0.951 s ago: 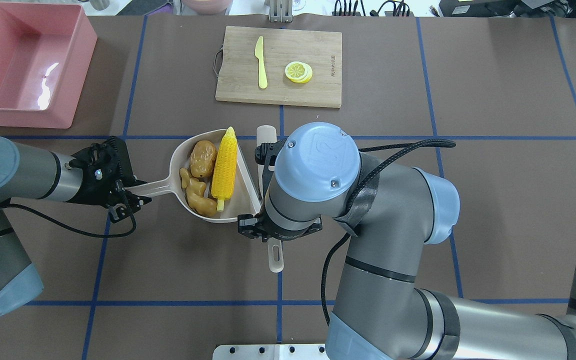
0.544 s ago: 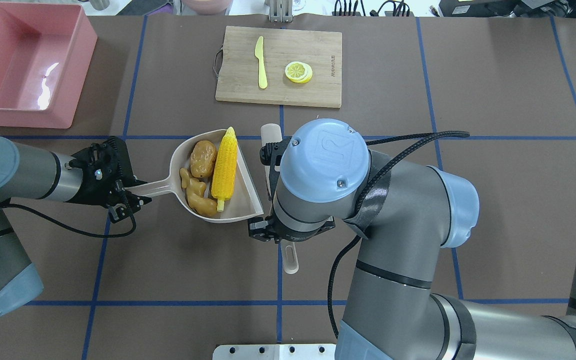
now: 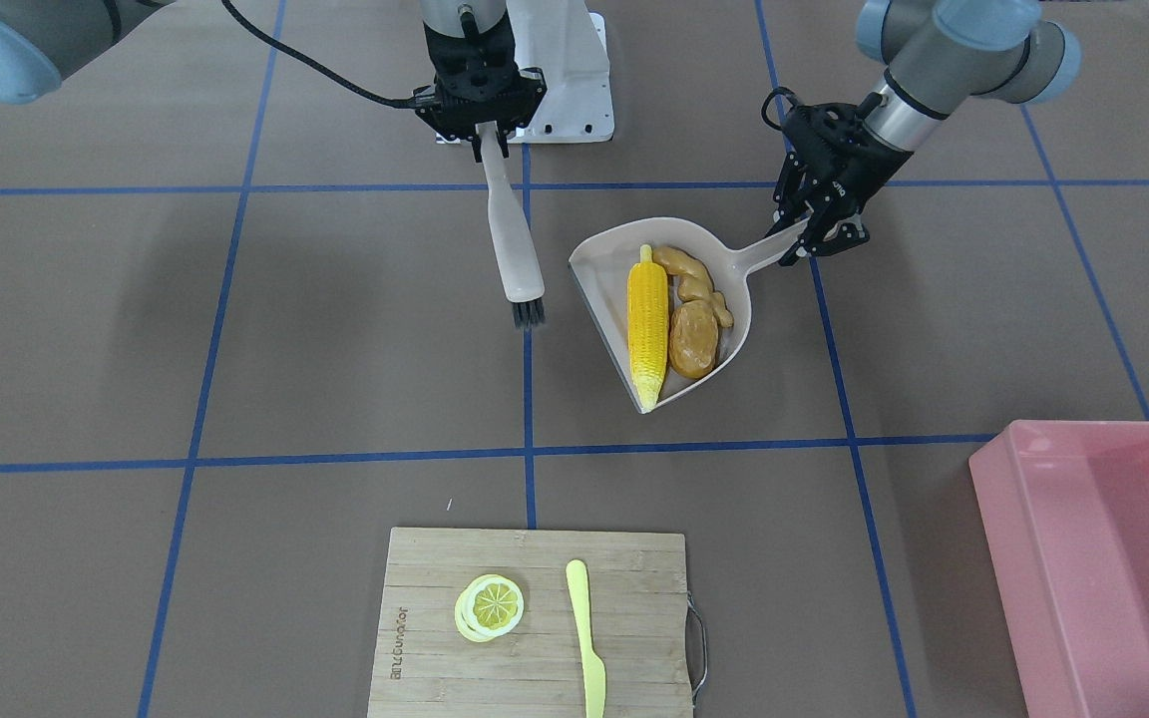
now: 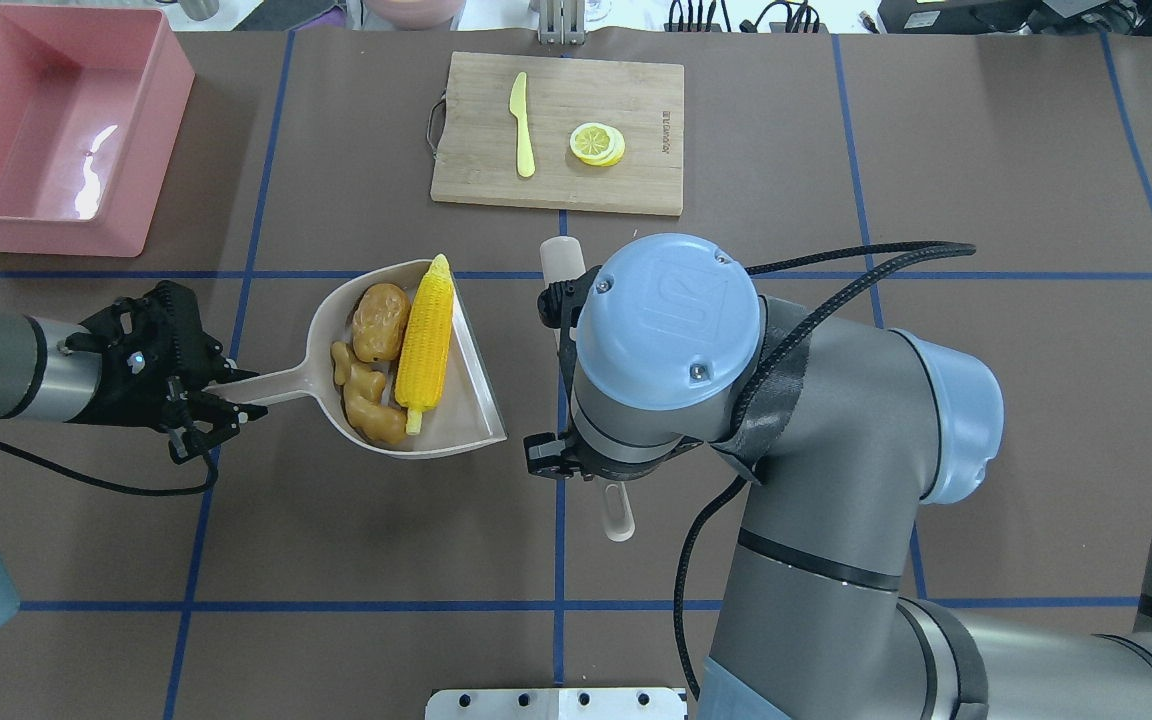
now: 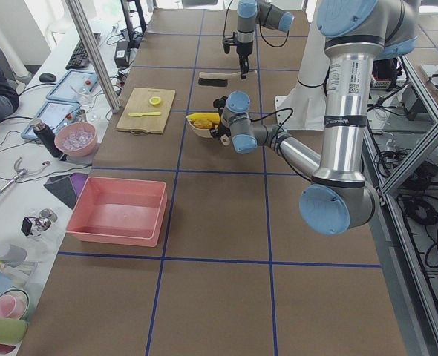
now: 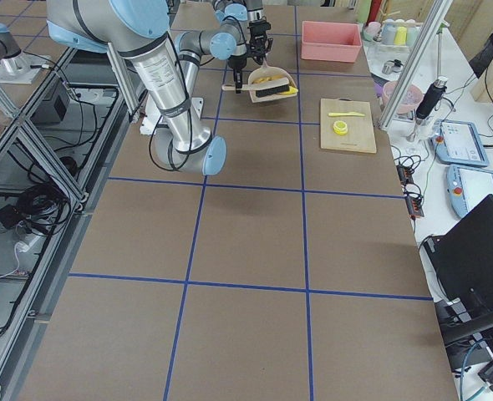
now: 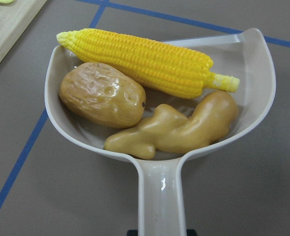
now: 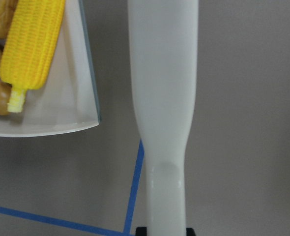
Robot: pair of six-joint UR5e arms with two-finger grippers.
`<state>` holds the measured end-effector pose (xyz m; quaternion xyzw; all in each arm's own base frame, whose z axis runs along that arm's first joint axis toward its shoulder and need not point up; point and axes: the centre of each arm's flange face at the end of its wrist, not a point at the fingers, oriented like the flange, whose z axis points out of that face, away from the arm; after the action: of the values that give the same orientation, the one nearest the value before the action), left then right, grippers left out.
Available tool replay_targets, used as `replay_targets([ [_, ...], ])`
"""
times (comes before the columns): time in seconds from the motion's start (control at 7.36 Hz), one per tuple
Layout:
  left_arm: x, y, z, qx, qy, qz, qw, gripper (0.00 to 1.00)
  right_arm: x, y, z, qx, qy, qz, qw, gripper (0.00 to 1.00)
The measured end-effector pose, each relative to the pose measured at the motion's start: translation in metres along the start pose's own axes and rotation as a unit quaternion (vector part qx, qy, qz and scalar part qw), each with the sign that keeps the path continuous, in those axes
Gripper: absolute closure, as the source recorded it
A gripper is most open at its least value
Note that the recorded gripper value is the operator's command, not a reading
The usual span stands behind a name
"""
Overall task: Sweep and dump trash into bin
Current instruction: 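Lift the dustpan toward the pink bin with left gripper while right withdraws brush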
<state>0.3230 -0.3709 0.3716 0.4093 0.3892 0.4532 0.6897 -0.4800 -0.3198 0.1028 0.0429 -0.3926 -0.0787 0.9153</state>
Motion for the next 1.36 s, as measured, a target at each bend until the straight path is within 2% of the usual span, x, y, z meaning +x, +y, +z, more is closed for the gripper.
replay_targets([
  [0.27, -0.003, 0.017, -0.029, 0.030, 0.001, -0.006, 0.9995, 0.83, 0.019, -0.005, -0.009, 0.008, 0.033, -0.022, 0.9992, 1.00],
  [0.41, -0.011, 0.027, -0.044, 0.041, 0.001, -0.016, 0.9990, 0.88, 0.037, -0.012, -0.016, 0.012, 0.050, -0.041, 0.9978, 1.00],
  [0.54, -0.019, 0.041, -0.058, 0.045, -0.004, -0.031, 0.9985, 0.88, 0.065, -0.017, -0.024, 0.016, 0.064, -0.061, 0.9959, 1.00],
  [0.82, -0.038, 0.073, -0.086, 0.045, -0.024, -0.065, 0.9966, 0.88, 0.127, -0.025, -0.039, 0.017, 0.076, -0.073, 0.9943, 1.00],
  [0.95, -0.050, 0.091, -0.106, 0.042, -0.032, -0.093, 0.9942, 0.88, 0.158, -0.029, -0.043, 0.005, 0.076, -0.060, 0.9953, 1.00],
  [1.09, -0.062, 0.114, -0.132, 0.042, -0.045, -0.131, 0.9895, 0.88, 0.188, -0.033, -0.044, -0.007, 0.077, -0.049, 0.9958, 1.00],
  [1.22, -0.075, 0.145, -0.167, 0.043, -0.069, -0.172, 0.9817, 0.88, 0.221, -0.038, -0.042, -0.020, 0.077, -0.040, 0.9960, 1.00],
  [1.36, -0.085, 0.179, -0.201, 0.042, -0.096, -0.215, 0.9709, 0.88, 0.255, -0.038, -0.034, -0.036, 0.067, -0.028, 0.9968, 1.00],
])
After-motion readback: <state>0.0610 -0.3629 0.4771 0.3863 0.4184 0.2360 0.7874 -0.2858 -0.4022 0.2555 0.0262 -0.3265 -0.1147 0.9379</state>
